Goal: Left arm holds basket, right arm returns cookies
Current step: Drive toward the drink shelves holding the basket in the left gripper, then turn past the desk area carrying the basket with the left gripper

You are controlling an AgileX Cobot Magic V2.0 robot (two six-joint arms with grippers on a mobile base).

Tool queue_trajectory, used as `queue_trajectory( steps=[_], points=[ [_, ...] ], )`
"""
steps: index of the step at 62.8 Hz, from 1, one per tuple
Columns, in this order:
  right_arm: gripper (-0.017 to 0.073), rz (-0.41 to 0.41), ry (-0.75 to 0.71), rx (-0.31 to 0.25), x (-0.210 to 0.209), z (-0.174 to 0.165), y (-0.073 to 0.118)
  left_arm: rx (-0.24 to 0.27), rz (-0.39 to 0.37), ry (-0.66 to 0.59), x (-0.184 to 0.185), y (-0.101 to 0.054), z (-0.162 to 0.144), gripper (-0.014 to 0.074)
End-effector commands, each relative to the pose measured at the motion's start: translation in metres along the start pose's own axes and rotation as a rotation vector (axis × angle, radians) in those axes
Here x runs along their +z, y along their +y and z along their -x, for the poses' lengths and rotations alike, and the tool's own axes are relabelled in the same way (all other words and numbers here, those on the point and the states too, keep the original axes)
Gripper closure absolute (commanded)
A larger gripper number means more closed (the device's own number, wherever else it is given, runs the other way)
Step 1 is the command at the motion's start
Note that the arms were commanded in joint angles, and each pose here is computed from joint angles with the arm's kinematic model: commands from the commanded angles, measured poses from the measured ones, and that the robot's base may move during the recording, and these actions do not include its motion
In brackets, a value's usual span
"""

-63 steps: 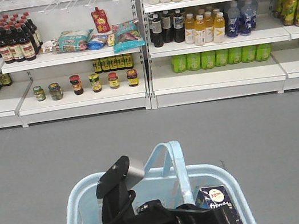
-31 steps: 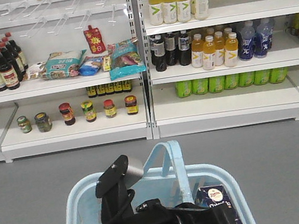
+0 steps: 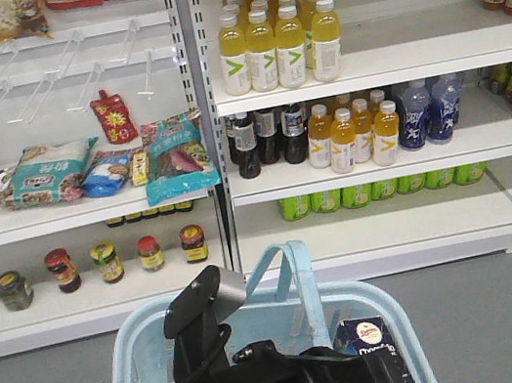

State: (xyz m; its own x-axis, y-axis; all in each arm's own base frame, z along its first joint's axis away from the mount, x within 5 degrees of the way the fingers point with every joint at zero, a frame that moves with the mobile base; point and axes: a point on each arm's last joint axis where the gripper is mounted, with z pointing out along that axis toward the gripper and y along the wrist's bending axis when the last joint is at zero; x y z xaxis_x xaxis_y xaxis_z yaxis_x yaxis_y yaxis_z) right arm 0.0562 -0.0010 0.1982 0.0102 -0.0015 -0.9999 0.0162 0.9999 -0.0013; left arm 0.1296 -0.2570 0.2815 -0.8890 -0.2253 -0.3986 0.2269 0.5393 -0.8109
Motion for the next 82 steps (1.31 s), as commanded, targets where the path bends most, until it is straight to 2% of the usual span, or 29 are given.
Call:
queue_trajectory(
  steps=[1, 82],
  points=[
    [0.0566, 0.002, -0.084, -0.010, -0.0010, 0.0071, 0.0002, 0.021, -0.065, -0.084, -0.0121, -0.0170, 0.0122, 0.0599],
    [0.0566, 0.002, -0.085, -0.010, -0.0010, 0.0072, 0.0002, 0.021, -0.065, -0.083, -0.0121, -0.0170, 0.0122, 0.0599]
  ],
)
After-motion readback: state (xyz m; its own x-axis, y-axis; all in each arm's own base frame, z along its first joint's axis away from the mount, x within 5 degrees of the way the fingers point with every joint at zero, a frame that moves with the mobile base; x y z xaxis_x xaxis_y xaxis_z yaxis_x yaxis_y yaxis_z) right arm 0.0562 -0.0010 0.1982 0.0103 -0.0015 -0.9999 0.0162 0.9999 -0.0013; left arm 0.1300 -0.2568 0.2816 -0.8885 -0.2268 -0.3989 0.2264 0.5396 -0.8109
